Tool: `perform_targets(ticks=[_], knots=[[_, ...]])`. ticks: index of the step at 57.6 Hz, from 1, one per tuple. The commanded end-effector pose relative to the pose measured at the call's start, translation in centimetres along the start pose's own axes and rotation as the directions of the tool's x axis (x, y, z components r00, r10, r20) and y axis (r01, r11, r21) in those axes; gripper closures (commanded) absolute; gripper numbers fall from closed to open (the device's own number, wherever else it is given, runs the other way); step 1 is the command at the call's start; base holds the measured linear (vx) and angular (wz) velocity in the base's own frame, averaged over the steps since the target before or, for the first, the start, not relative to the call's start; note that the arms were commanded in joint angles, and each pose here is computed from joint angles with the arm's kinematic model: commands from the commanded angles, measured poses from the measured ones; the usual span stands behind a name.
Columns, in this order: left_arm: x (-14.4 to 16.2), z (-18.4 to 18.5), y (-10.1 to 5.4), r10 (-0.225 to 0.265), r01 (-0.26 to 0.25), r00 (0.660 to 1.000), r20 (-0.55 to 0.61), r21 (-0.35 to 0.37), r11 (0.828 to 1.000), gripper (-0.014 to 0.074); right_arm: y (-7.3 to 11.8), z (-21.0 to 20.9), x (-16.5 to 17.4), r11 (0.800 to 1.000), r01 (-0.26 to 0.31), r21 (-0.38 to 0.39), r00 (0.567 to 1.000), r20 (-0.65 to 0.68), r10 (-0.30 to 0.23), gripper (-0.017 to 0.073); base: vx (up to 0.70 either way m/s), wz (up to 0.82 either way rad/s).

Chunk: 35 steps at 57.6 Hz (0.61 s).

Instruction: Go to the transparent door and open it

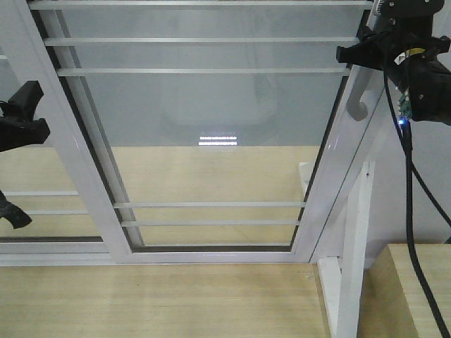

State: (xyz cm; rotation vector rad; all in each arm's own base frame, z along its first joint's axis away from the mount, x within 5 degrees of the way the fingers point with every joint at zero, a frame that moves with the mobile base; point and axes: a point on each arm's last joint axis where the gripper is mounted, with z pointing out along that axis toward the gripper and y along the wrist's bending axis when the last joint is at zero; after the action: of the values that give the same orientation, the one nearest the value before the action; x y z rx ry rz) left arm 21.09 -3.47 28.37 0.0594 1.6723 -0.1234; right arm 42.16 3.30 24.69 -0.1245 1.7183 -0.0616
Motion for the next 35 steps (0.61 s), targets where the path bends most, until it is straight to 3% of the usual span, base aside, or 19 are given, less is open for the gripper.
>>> perform_targets(ticks=[1, 26, 35], knots=[[-2.2, -0.1, 0.0, -0.005, 0.006, 0.992, 0.13, -0.007, 1.0, 0.0049, 2.6, -1.3, -4.3, 0.992, 0.104, -0.07, 0.98, 0.177, -0.09, 0.0512, 0.0, 0.0], [-2.2, -0.1, 0.0, -0.005, 0.006, 0.992, 0.13, -0.007, 1.0, 0.0049, 7.0, -2.1, -4.7, 0.978, 0.119, -0.171, 0.976, 0.2, -0.084, 0.0487, 0.0, 0.0], [-2.2, -0.1, 0.0, -0.005, 0.006, 0.992, 0.13, -0.007, 1.0, 0.0049, 7.4, -2.2, -4.6, 0.975, 0.123, -0.184, 0.979, 0.186, -0.088, 0.0487, 0.0, 0.0]])
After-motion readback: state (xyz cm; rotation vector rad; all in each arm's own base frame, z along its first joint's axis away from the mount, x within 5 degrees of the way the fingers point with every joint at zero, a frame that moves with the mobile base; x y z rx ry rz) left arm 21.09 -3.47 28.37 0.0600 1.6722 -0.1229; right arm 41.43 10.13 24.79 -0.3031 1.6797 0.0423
